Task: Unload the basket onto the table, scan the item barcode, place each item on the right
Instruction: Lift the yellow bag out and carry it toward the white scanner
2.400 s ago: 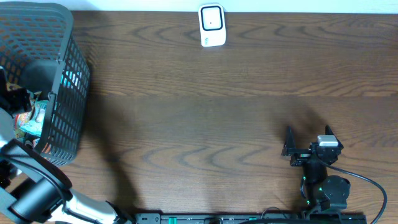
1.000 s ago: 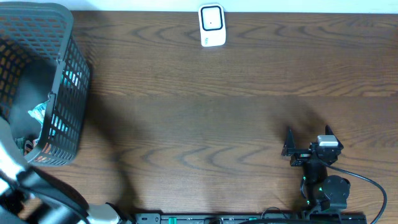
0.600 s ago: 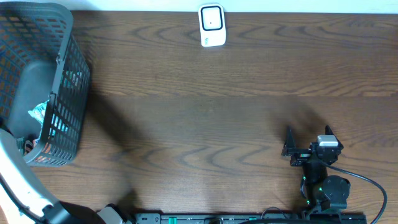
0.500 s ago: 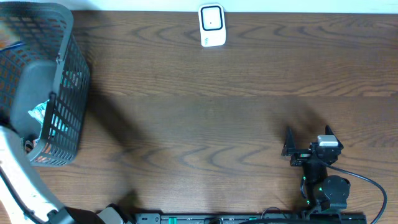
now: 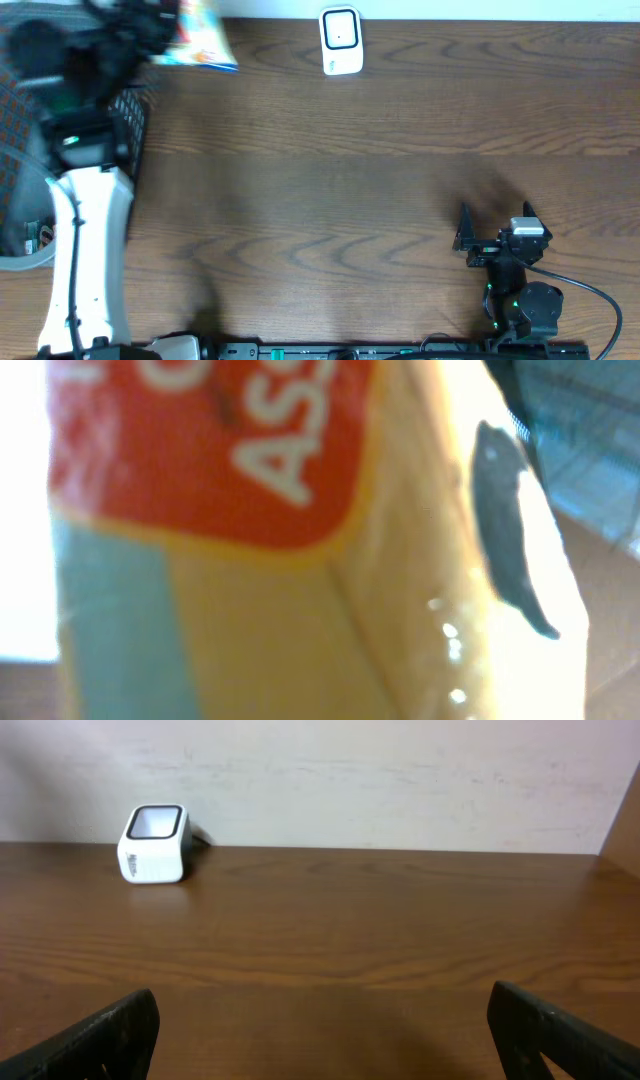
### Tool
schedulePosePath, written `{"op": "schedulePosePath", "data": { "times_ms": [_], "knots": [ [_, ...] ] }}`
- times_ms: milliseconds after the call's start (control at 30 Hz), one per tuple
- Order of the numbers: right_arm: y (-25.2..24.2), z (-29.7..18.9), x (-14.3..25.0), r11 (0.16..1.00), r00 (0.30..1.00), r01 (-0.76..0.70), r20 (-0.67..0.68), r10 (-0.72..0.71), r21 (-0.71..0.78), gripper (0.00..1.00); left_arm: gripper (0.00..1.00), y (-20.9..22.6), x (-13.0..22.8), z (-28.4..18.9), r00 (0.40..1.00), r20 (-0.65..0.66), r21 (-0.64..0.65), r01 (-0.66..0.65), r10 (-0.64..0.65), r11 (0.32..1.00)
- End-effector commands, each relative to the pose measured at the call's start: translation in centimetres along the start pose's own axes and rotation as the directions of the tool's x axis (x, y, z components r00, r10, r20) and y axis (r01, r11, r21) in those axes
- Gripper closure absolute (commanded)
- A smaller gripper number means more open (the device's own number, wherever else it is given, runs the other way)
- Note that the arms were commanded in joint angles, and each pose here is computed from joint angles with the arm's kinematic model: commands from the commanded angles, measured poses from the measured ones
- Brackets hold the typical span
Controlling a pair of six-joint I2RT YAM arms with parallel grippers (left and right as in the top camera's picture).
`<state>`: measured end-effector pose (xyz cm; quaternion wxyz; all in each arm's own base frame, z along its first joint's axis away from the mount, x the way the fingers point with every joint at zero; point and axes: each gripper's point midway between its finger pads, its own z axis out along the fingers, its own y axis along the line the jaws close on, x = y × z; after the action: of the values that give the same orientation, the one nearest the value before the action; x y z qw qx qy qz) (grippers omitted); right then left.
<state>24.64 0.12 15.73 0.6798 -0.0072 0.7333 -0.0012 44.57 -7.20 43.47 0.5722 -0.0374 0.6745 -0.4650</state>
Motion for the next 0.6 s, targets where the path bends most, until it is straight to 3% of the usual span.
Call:
{"op": "schedulePosePath", "data": {
  "times_ms": [0,200,333,567],
  "knots": [
    [0.2,0.0,0.1,1.0,1.0,0.012,-0.001,-0.012,-0.008,0.01,0.92,0.7,2.5,3.1,0.998,-0.023,-0.048,-0.064,0.063,0.997],
    [0.2,0.0,0.1,1.0,1.0,0.012,0.0,-0.012,-0.008,0.01,0.92,4.2,9.0,7.6,0.995,-0.094,-0.199,-0.034,0.015,0.98],
    [0.2,0.0,0.1,1.0,1.0,0.012,-0.001,-0.012,-0.008,0.01,0.93,5.7,15.7,10.4,0.974,-0.219,-0.223,-0.002,-0.048,0.975],
    [0.2,0.0,0.1,1.0,1.0,0.012,-0.001,-0.012,-0.008,0.01,0.93,8.2,27.0,13.3,0.896,-0.32,-0.36,0.186,-0.308,0.914]
  ]
}}
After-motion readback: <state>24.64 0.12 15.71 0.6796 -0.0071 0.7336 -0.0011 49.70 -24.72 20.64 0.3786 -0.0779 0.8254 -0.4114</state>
